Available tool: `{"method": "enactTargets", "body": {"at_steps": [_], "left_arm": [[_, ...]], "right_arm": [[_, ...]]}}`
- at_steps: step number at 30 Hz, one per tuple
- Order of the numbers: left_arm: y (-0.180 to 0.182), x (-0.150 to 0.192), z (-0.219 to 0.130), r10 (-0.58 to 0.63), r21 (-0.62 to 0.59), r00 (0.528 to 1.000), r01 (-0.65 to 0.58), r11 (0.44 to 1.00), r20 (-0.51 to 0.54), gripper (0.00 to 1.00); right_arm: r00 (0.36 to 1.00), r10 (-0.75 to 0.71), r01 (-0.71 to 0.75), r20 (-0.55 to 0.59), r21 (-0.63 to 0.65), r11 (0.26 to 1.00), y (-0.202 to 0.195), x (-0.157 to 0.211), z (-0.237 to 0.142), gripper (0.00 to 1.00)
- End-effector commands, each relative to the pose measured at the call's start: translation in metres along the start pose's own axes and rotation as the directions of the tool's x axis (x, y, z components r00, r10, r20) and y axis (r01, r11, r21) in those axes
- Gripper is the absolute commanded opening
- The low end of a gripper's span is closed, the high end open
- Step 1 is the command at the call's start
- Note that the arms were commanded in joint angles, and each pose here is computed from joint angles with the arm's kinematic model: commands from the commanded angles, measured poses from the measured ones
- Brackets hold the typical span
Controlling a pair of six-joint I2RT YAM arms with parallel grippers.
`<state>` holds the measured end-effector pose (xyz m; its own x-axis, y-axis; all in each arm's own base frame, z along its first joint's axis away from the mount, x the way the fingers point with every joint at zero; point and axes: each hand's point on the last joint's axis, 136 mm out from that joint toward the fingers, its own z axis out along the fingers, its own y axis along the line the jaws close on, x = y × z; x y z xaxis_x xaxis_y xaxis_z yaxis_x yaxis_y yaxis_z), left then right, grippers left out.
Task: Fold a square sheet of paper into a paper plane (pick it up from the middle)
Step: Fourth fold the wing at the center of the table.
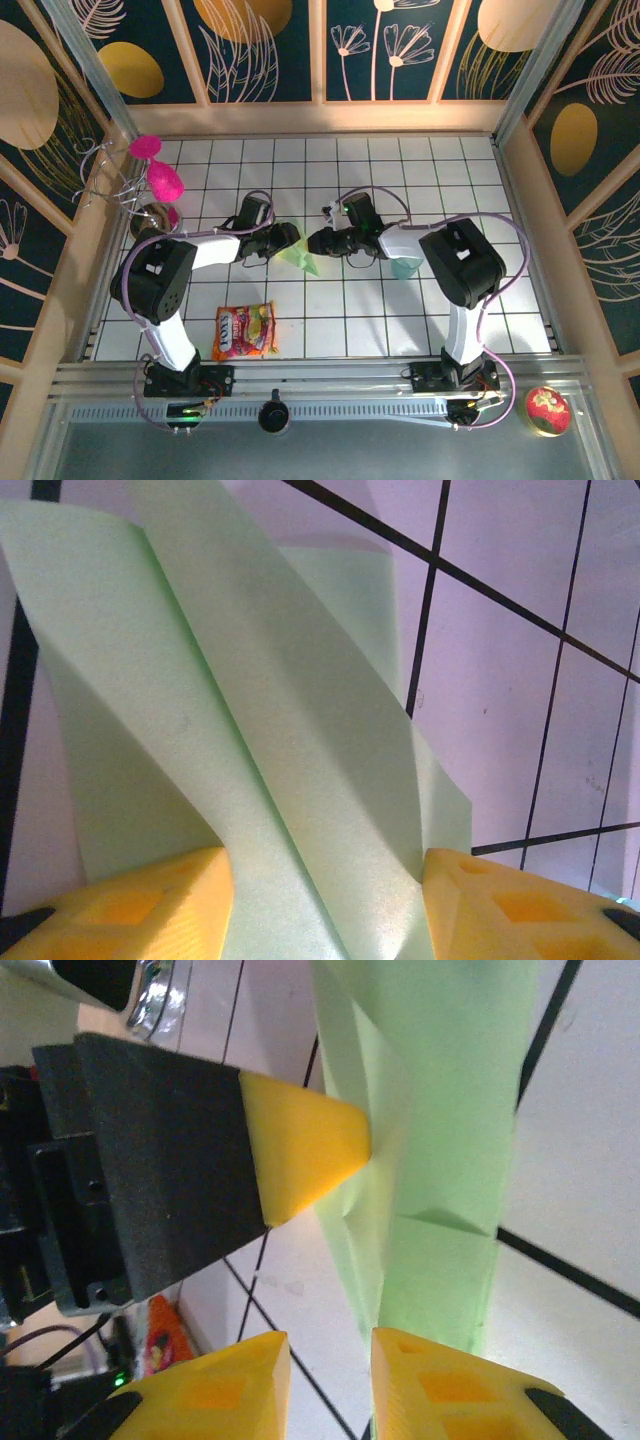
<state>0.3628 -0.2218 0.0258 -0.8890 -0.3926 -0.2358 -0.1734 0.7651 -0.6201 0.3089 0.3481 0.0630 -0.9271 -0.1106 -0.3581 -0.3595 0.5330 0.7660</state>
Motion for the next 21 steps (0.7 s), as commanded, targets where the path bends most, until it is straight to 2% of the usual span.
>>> {"method": "enactTargets", "body": {"at_steps": [1,21], "left_arm": [[0.055,0.020,0.007,-0.034,-0.208,0.998,0.021,0.978,-0.056,0.54],[0.057,0.023,0.011,-0.045,-0.213,0.996,0.028,0.977,-0.074,0.54]], "right_arm": [[0.998,-0.065,0.064,0.006,0.121,0.991,-0.010,0.003,0.003,0.28],[0.991,-0.131,0.130,0.001,0.106,0.986,-0.003,0.002,0.030,0.26]]}}
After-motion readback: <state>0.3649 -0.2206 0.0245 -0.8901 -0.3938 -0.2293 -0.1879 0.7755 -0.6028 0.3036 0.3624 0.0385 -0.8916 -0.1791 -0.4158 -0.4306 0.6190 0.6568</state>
